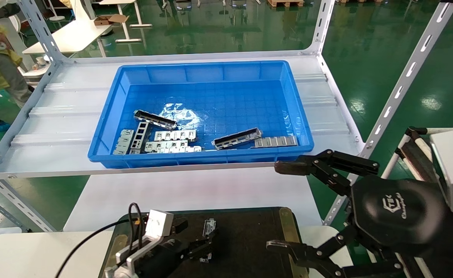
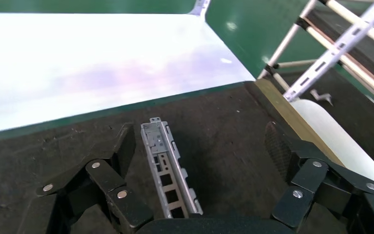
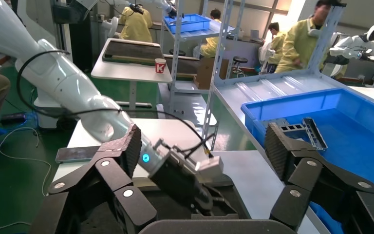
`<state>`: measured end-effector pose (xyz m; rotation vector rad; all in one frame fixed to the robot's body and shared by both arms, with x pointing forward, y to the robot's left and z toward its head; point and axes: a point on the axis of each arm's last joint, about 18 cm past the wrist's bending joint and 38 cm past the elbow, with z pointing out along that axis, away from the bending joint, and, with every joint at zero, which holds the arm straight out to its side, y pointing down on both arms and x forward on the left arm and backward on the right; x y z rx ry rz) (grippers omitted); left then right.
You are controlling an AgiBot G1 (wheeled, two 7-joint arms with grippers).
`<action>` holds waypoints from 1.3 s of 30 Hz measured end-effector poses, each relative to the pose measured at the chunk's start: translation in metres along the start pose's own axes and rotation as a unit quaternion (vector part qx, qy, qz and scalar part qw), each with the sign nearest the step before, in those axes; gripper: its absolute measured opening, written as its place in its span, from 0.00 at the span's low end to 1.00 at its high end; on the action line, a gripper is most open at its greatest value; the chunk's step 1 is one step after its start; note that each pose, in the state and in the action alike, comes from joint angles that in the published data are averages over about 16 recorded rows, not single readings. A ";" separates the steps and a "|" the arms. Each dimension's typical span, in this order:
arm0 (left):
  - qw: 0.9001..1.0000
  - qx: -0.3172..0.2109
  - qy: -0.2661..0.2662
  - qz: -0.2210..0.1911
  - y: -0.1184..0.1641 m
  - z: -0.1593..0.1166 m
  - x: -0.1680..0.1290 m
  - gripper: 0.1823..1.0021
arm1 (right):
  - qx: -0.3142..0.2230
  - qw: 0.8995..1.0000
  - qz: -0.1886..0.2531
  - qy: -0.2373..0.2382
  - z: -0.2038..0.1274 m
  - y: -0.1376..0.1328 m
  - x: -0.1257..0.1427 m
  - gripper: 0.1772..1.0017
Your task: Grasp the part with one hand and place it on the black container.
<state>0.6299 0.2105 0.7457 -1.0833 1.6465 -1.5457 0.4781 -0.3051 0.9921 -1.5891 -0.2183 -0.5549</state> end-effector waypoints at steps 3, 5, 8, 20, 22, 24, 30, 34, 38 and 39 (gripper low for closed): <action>1.000 -0.002 0.017 0.017 -0.005 -0.011 -0.009 0.93 | 0.000 1.000 0.000 0.000 0.000 0.000 0.000 0.86; 0.999 -0.003 0.027 0.028 -0.009 -0.018 -0.014 0.96 | 0.000 1.000 0.000 0.000 0.000 0.000 0.000 0.89; 0.998 -0.005 0.040 0.046 -0.013 -0.028 -0.021 0.98 | 0.000 1.000 0.000 0.000 0.000 0.000 0.000 0.93; 0.990 -0.011 0.085 0.110 -0.026 -0.066 -0.043 1.00 | 0.000 1.000 0.000 0.000 0.000 0.000 0.000 1.00; 0.989 -0.011 0.091 0.118 -0.028 -0.071 -0.046 1.00 | 0.000 1.000 0.000 0.000 0.000 0.000 0.000 1.00; 0.987 -0.011 0.097 0.126 -0.031 -0.077 -0.048 1.00 | 0.000 1.000 0.000 0.000 0.000 0.000 0.000 1.00; 0.982 -0.011 0.116 0.146 -0.039 -0.092 -0.054 1.00 | 0.000 1.000 0.000 0.000 0.000 0.000 0.000 1.00; 0.980 -0.011 0.125 0.153 -0.043 -0.099 -0.055 1.00 | 0.000 1.000 0.000 0.000 0.000 0.000 0.000 1.00; 0.978 -0.012 0.132 0.158 -0.045 -0.104 -0.056 1.00 | 0.000 1.000 0.000 0.000 0.000 0.000 0.000 1.00; 0.978 -0.012 0.134 0.159 -0.046 -0.105 -0.056 1.00 | 0.000 1.000 0.000 0.000 0.000 0.000 0.000 1.00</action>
